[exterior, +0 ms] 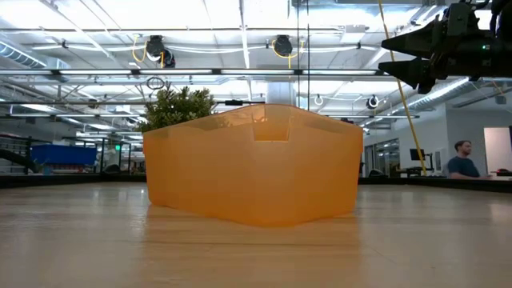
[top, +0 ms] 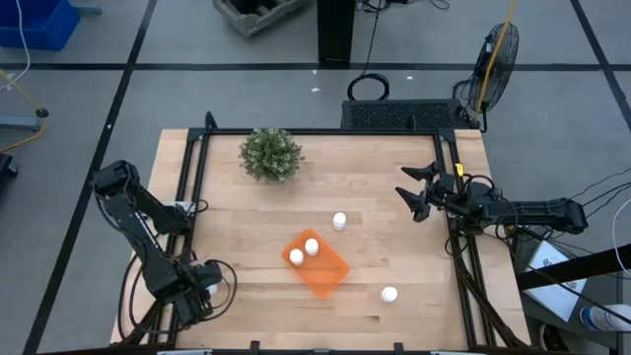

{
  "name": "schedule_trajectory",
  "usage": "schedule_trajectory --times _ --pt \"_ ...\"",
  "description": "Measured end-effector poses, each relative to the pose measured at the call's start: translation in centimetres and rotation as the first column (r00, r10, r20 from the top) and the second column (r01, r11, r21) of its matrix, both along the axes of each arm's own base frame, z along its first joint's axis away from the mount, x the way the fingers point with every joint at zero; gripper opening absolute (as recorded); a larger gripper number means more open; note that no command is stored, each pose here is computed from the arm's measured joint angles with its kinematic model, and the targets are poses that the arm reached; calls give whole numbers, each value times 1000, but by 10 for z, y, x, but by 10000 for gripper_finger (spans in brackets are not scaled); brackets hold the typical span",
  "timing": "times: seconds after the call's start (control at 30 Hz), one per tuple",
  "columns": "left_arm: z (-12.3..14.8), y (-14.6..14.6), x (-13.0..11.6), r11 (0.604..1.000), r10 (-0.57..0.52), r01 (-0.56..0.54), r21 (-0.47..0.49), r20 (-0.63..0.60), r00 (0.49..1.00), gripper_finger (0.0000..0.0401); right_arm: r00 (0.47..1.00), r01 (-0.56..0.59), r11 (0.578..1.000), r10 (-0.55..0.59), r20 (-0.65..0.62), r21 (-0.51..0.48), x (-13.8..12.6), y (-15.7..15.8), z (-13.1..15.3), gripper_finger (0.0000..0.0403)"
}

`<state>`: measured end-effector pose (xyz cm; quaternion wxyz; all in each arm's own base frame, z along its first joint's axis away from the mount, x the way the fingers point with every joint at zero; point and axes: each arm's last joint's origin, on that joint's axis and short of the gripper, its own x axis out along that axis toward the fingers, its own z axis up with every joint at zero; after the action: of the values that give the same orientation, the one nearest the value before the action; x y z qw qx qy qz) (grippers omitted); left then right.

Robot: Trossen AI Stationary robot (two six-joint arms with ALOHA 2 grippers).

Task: Pick and place pill bottles into a basket
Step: Put the white medicine bottle into the orange bin

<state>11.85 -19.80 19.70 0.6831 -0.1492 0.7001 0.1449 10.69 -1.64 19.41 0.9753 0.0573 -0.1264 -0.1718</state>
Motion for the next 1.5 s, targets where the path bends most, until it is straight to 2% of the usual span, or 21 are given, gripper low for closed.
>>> schedule_trajectory --times 0.13,0.4,0.6,0.7,0.9,1.07,1.3,1.5 --pt "0 0 0 999 -50 50 0 2 999 158 1000 0 1000 0 0 0 0 0 0 325" --pt "0 1 3 998 -56 55 27 56 997 158 1000 1 1000 -1 0 0 0 0 0 325" --pt "3 5 15 997 -70 69 20 83 994 158 1000 1 1000 -1 1 2 0 0 0 325" --pt "15 6 30 994 -110 110 8 130 985 158 1000 -1 1000 1 5 11 0 0 0 325" --pt "55 12 60 957 -289 276 87 262 921 158 1000 0 1000 0 5 11 0 0 0 325" --pt "84 40 88 943 -329 298 149 273 904 158 1000 0 1000 0 8 11 0 0 0 325" --pt "91 92 131 929 -369 337 156 283 885 158 1000 0 1000 0 26 12 -1 0 2 325" --pt "93 110 164 886 -462 424 188 274 843 158 1000 -2 1000 1 23 17 0 0 2 325"
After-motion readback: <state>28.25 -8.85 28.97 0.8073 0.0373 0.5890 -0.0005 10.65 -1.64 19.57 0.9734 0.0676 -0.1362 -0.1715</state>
